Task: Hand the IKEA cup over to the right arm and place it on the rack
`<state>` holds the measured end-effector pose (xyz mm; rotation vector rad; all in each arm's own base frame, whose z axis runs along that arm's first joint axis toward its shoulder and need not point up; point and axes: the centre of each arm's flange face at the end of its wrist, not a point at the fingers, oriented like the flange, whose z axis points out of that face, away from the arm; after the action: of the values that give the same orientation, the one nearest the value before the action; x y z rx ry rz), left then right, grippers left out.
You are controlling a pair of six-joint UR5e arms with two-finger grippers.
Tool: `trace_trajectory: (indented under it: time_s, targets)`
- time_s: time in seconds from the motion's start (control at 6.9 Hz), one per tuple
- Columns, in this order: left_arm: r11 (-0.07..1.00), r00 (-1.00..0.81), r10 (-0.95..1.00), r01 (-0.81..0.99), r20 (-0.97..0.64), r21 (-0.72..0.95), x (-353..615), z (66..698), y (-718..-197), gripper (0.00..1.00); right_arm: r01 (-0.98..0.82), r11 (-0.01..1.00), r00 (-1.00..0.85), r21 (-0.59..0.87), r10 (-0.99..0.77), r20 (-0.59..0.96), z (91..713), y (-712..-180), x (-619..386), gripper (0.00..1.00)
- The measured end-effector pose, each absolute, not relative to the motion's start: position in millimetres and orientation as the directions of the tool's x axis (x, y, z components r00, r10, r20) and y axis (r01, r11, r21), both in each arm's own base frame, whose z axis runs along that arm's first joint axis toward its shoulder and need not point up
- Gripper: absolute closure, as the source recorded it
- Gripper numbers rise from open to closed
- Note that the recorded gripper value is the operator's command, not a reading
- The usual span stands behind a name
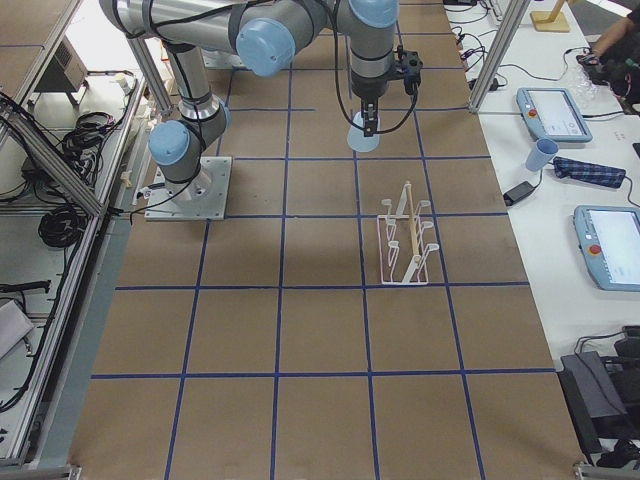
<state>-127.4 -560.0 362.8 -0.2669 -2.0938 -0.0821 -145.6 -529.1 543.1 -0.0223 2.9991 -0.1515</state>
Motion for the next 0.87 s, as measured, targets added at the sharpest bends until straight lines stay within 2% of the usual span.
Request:
trace_trajectory:
  time_s: [0.43,0.87]
  targets:
    - [0.979,-0.879,0.156,0.199,0.451,0.049,-78,398,-571,0.0,-0.027,0.998,-0.998,-0.061,-0.03,-0.055,472,-580,-185,0.68]
    - [0.99,-0.986,0.139,0.142,0.093,0.025,-102,450,-548,0.0,-0.04,0.997,-0.999,-0.064,-0.042,-0.025,409,-596,-185,0.67]
